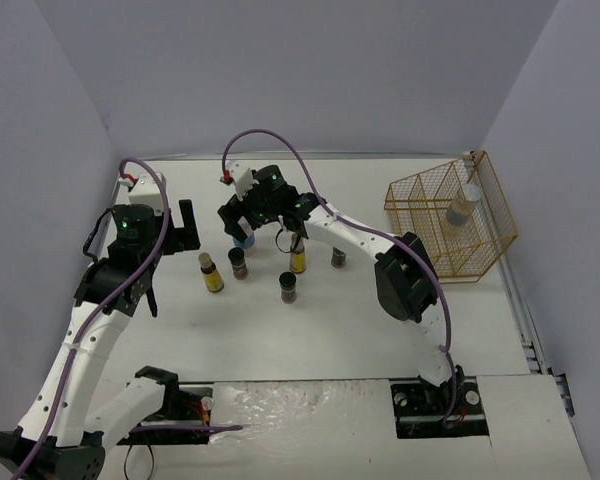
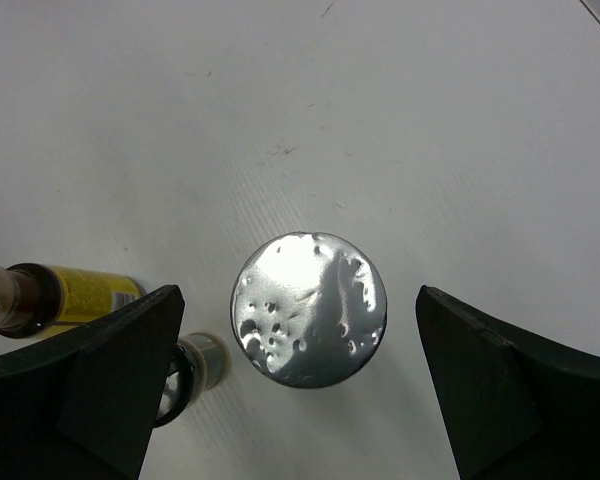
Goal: Organize the condiment bottles
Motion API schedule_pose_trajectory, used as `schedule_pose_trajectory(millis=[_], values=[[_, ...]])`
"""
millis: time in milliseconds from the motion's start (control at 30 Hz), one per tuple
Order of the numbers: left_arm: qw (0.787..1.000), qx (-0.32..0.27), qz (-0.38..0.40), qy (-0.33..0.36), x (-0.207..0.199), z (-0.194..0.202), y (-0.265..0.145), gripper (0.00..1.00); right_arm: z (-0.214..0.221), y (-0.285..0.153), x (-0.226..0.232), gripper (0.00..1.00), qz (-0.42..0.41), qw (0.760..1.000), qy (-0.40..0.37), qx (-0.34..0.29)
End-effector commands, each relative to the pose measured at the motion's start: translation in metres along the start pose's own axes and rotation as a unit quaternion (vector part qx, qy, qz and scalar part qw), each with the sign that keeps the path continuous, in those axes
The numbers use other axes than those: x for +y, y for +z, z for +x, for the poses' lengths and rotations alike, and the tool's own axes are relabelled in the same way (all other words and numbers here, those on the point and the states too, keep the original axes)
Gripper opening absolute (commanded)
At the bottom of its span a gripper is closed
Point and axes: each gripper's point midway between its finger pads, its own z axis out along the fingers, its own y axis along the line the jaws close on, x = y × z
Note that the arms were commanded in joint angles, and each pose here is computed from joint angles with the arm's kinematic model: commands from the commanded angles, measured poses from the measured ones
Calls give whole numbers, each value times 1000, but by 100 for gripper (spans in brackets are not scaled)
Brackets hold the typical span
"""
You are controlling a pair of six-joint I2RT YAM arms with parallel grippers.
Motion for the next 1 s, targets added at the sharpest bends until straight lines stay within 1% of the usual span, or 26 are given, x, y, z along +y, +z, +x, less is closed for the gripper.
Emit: schedule_pose_trajectory(millis=[0,167,367,467,567,600,633,667,700,767,800,833,900,967], values=[[999,-43,5,-16,-1,-24,-4,97,-39,0,-5,96,23,998,-21,-52],[999,-43,6,-16,-2,-24,-3,97,-30,7,-6,88,25,999,-19,-43],[999,-42,8,-16,-3,-24,-2,97,-24,11,-7,70,25,999,-18,-37],[999,-41,8,-16,-3,-23,-2,97,-24,11,-9,56,29,999,-20,-37],[999,-41,8,-16,-3,-23,-2,97,-33,3,-14,33,45,998,-22,-44],[999,-41,8,-16,-3,-23,-2,97,-38,-1,-15,27,50,997,-23,-48],[999,-41,8,-16,-3,-23,-2,97,-44,-6,-16,24,54,997,-23,-54],[999,-41,9,-16,-3,-23,-2,97,-53,-15,-20,21,66,996,-20,-63],[999,-42,9,-16,-3,-23,-2,97,-65,-27,-25,14,81,994,-15,-74],[999,-41,9,-16,-3,-23,-2,97,-83,-46,-31,5,101,991,-9,-92],[999,-41,10,-16,-3,-23,-2,97,-94,-56,-31,5,103,989,-11,-105],[999,-41,10,-16,-4,-23,-2,97,-100,-65,-38,1,127,986,-2,-110],[999,-41,11,-15,-4,-23,-2,97,-126,-105,-54,0,184,973,11,-140],[999,-41,13,-16,-5,-23,-2,97,-150,-147,-64,0,223,959,23,-172]])
